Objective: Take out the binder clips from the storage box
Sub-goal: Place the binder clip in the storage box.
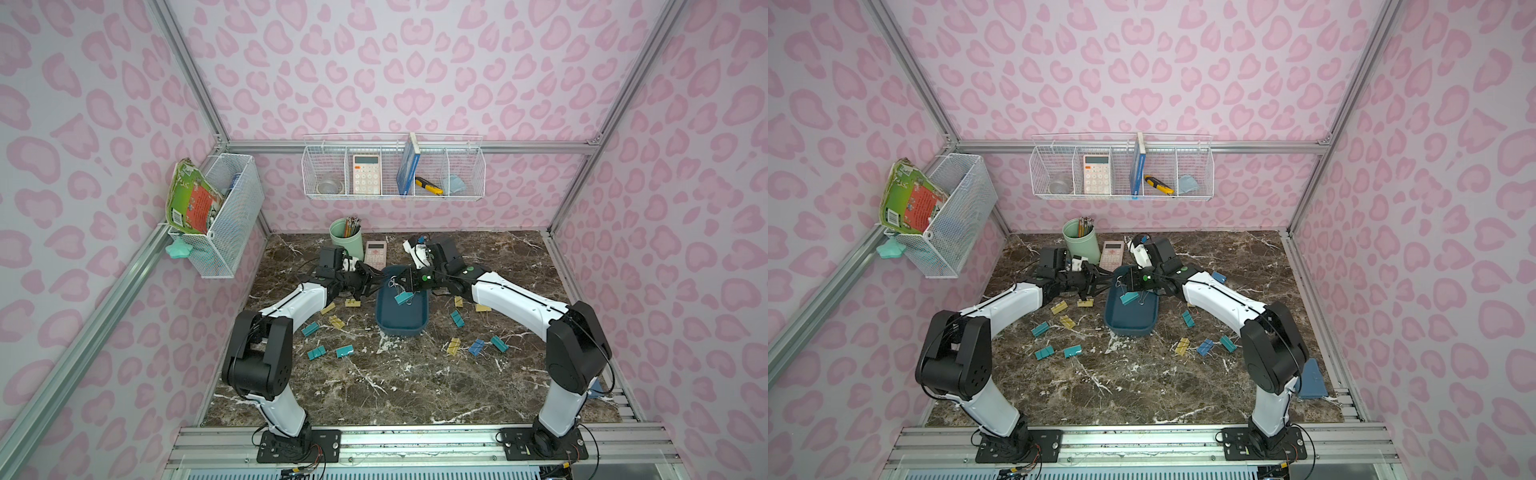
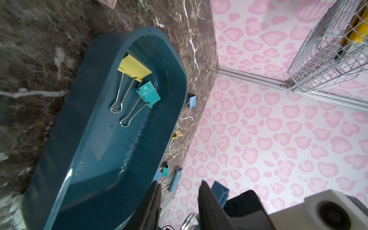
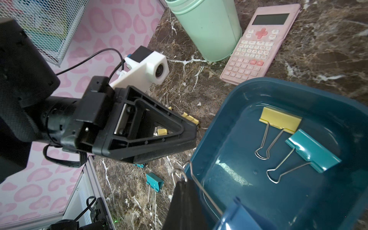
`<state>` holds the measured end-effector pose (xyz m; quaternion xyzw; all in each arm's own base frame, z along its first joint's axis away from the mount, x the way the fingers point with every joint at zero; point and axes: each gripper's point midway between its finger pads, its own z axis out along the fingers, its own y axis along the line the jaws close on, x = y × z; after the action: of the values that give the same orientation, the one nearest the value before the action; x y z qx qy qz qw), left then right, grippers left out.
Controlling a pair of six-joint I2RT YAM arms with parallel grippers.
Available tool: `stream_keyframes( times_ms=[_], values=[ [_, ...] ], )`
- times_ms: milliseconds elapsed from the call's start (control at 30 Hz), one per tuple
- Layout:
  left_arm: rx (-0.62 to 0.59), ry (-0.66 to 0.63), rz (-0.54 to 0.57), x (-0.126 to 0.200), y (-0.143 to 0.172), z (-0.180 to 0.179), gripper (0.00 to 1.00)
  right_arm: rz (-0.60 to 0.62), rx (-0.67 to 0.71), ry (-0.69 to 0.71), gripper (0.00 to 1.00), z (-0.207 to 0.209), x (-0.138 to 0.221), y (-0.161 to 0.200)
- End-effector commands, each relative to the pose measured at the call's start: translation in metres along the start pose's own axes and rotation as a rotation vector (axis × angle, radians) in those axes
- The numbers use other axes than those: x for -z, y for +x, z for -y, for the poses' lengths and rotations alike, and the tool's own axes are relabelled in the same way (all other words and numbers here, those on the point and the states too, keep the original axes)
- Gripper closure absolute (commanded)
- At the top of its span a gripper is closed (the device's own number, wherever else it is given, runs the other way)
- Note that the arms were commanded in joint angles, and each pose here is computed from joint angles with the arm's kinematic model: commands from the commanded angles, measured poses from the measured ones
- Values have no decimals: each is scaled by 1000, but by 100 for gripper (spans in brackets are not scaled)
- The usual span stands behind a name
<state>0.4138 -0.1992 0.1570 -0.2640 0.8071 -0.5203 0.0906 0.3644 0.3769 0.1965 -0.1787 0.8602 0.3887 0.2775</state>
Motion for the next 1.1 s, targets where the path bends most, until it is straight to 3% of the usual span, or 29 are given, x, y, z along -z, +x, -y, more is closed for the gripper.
stream_keyframes(
  times_ms=[0, 500, 700, 967, 1067],
  values=[
    [-17, 56, -10, 0, 2, 14, 65, 38, -3, -2, 100, 0, 4, -9],
    [-9, 97, -65, -14, 20, 17, 68, 42, -12, -14, 100, -1, 5, -10],
    [-6, 112, -75, -15, 24, 19, 77, 41, -16, -7, 100, 1, 5, -8],
    [4, 129, -81, -15, 26, 21, 100, 43, -18, -12, 100, 0, 4, -9],
    [5, 134, -77, -15, 26, 22, 100, 41, -18, -14, 100, -1, 4, -9]
  ],
)
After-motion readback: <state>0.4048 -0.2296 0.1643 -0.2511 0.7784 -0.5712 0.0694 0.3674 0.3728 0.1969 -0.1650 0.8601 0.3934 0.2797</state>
